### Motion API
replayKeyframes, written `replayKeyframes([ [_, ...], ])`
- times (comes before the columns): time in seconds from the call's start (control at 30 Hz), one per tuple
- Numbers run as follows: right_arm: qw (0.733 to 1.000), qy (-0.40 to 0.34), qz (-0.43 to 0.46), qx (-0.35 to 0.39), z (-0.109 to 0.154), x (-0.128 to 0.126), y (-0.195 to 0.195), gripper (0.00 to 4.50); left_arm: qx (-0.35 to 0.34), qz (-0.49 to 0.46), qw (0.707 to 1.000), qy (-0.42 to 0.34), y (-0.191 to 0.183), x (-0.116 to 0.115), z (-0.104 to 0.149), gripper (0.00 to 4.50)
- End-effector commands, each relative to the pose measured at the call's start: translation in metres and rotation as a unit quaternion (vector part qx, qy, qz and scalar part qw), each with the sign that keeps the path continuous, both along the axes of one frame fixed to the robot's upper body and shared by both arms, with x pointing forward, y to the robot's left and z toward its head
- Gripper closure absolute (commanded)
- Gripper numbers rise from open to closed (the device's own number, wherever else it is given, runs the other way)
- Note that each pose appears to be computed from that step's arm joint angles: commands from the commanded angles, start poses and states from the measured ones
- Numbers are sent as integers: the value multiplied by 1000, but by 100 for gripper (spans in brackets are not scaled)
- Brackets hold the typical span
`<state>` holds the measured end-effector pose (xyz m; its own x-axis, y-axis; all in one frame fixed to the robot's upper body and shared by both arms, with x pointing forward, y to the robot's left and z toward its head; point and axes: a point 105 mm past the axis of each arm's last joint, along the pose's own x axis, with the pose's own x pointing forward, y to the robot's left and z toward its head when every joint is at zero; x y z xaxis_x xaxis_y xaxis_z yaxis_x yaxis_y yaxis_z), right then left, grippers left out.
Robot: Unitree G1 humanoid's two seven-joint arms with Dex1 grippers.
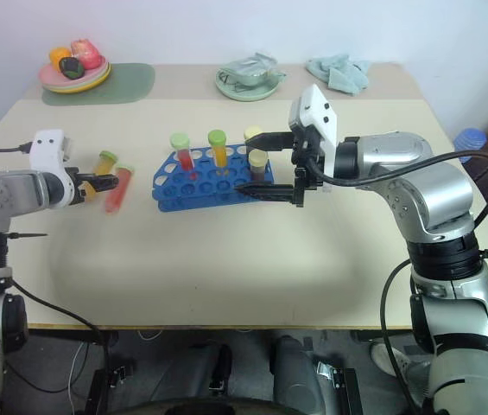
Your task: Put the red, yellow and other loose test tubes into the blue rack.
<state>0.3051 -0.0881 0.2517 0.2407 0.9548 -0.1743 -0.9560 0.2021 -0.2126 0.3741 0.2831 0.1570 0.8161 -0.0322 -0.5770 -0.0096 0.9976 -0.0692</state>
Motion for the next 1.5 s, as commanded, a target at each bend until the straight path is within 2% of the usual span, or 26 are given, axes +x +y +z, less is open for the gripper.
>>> replayKeyframes([
  [0.03, 1000, -17, 1, 4, 7, -1, -4, 6, 7, 11, 1000, -10, 2, 11, 11, 0],
  [0.23, 1000, -21, -9, -3, -4, 1, -9, 6, -16, 5, 1000, 5, -15, 31, 10, 0],
  [0.43, 999, -29, -13, -5, 3, -1, -6, 6, -23, -2, 1000, 17, -24, 42, 14, 0],
  [0.77, 999, -33, -18, -3, 12, -4, 2, 6, -22, 20, 997, 65, -24, 43, 0, 0],
  [1.0, 999, -35, -17, -4, 16, -2, 4, 6, -46, 27, 996, 69, -37, 55, 5, 0],
  [1.2, 999, -34, -14, -7, 16, -4, 5, 6, -70, 43, 992, 96, -40, 52, 11, 0],
  [1.5, 999, -31, -17, -3, 15, -3, 4, 6, -32, 48, 992, 115, -36, 49, 18, 0],
])
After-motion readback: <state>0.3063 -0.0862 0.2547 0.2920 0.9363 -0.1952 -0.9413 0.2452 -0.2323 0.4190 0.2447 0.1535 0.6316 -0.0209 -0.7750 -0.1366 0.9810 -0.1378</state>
